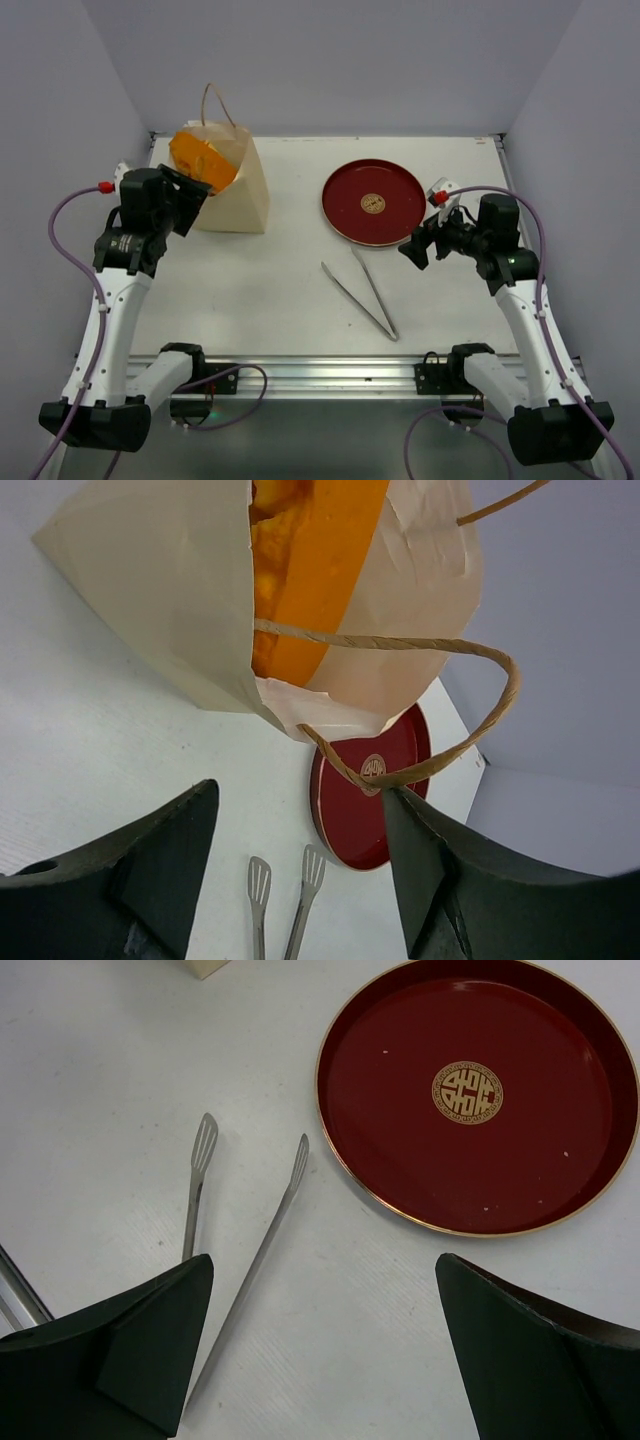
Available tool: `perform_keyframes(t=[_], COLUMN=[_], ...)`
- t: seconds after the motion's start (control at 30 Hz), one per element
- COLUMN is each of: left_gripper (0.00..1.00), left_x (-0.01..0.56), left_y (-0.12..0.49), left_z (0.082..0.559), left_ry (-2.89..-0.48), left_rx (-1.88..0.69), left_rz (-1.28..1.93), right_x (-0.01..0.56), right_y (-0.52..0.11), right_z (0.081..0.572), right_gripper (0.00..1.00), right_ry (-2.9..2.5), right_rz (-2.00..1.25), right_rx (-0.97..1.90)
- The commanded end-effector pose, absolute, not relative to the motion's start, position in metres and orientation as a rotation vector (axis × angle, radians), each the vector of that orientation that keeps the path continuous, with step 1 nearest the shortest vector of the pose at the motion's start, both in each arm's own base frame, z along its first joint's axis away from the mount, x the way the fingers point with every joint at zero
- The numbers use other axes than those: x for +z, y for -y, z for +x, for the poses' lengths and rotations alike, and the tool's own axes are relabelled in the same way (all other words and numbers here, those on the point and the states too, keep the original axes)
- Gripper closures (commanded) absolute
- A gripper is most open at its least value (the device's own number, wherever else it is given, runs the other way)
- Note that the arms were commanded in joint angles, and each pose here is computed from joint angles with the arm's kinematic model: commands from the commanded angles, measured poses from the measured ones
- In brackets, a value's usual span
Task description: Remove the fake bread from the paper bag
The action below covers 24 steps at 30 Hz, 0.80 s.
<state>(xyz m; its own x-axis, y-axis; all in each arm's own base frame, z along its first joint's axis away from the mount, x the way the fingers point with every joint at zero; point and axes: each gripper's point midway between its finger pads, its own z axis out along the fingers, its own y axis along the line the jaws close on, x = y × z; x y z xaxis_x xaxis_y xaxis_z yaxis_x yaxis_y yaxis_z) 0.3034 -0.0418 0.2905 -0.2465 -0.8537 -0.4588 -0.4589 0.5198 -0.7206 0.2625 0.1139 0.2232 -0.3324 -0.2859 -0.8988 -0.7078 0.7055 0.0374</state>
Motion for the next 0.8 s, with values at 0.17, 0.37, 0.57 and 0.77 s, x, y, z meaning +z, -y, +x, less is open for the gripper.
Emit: perform_keyframes(t=[0.17,0.37,0.57,0.77], left_gripper=[0.33,0.33,0.32,0.29], left_x=[0.272,0.258,0.249,0.235], left_y=[0.054,0.051,0.046,0.033], left_z=[0.323,0.339,0.361,0.359], left_ry=[-1.961,-1.947,-1.904,-1.873], left_rx=[-0.597,-0.576,-0.551,-0.480], left_rz=[-1.074,-1.094,-1.152,-1.261], right_x=[0.223,0.225,0.227,0.226], right_y=[-0.113,-0.115,-0.116,-0.117], right_z=[0.265,0.265,0.262,0.261], right_gripper=[0.01,0.01,0.01,0.01], right_ry=[-1.895,-1.888,-1.882,-1.880], right_rz=[-0.804,-0.808,-0.808,-0.813], right_rx=[0.511,0.521,0.532,0.538])
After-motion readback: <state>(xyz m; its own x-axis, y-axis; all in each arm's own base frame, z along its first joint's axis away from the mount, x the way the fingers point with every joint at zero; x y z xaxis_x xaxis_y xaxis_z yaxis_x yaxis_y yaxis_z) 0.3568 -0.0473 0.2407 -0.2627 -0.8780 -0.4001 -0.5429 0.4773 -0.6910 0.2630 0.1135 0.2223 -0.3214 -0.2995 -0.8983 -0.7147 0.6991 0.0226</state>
